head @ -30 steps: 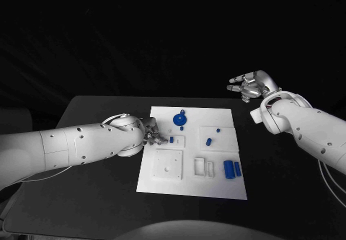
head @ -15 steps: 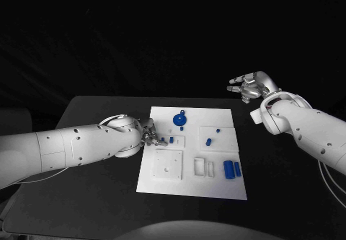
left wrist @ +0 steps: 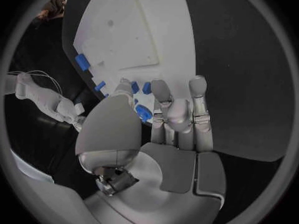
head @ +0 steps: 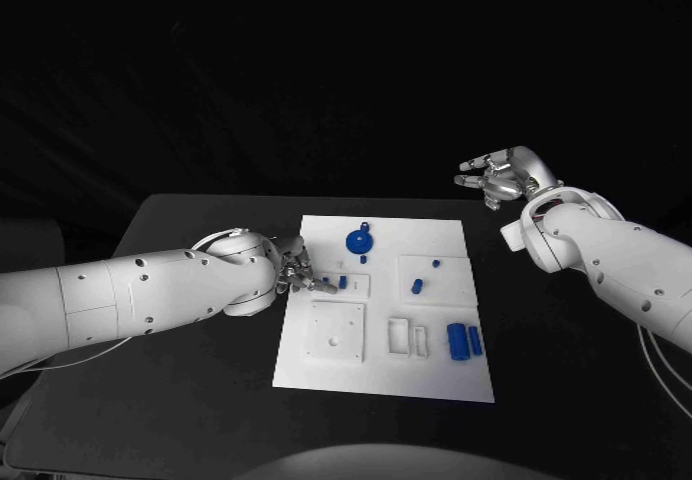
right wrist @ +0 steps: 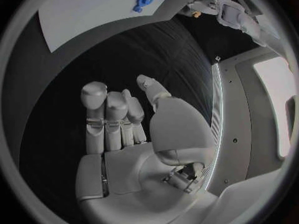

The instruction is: Assemble the parts on the task board

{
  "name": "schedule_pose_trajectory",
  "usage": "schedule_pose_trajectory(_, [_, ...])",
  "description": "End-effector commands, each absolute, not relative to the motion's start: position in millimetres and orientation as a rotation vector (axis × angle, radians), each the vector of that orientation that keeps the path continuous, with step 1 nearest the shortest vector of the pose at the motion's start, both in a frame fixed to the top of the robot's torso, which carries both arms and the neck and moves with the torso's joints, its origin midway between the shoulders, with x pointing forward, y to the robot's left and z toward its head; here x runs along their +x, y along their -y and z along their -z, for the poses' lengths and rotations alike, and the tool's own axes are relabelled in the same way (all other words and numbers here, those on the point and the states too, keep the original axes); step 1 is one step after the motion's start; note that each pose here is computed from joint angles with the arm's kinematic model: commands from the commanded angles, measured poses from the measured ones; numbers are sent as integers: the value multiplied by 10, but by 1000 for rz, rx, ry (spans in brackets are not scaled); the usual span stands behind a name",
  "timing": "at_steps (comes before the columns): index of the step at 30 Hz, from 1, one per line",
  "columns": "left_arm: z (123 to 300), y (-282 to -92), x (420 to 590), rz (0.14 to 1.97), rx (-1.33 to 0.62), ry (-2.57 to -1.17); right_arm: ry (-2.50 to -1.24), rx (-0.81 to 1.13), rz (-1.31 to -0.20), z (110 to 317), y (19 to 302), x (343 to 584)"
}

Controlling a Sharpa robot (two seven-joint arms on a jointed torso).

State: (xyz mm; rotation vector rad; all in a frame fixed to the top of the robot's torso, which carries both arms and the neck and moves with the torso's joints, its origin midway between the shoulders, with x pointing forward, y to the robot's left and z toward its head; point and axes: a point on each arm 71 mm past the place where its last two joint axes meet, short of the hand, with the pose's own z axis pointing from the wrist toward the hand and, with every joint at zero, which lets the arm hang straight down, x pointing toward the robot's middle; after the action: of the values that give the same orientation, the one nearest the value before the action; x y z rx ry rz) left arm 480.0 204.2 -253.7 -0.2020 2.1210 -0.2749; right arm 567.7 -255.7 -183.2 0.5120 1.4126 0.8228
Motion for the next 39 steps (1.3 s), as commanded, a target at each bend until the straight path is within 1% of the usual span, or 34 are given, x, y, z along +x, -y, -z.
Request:
schedule_pose_trajectory(1, [2457, -2027, 4801, 316, -231, -2112, -1414, 507, -827, 1833, 2557, 5675])
schedule_pose_trajectory(5, [2310, -2037, 4831, 373, -254, -2087, -1414, 508, -825, 1835, 2570, 5675])
schedule_pose_trajectory(7, [2204, -2024, 4856, 433, -248, -2070, -1414, 509, -824, 1836, 2578, 5676])
schedule_pose_trajectory(11, [1983, -1928, 4898, 541, -178, -2016, -1412, 510, -822, 1838, 2591, 5678])
schedule_pose_trajectory(12, [1896, -1869, 4916, 595, -148, -1976, -1412, 512, -822, 1840, 2593, 5679])
schedule_pose_trajectory(15, [1758, -1759, 4958, 690, -100, -1875, -1409, 517, -824, 1843, 2597, 5682])
schedule_pose_trajectory(20, [1622, -1583, 5051, 774, -17, -1714, -1405, 527, -831, 1845, 2600, 5685])
schedule_pose_trajectory(24, [1618, -1473, 5128, 784, 62, -1654, -1400, 538, -845, 1845, 2595, 5687])
schedule_pose_trajectory(29, [1711, -1363, 5198, 775, 178, -1635, -1398, 582, -880, 1856, 2597, 5693])
schedule_pose_trajectory(34, [1812, -1255, 5261, 743, 301, -1633, -1401, 777, -996, 1908, 2630, 5712])
schedule_pose_trajectory(39, [1896, -1209, 5310, 706, 372, -1654, -1373, 918, -1090, 1930, 2649, 5726])
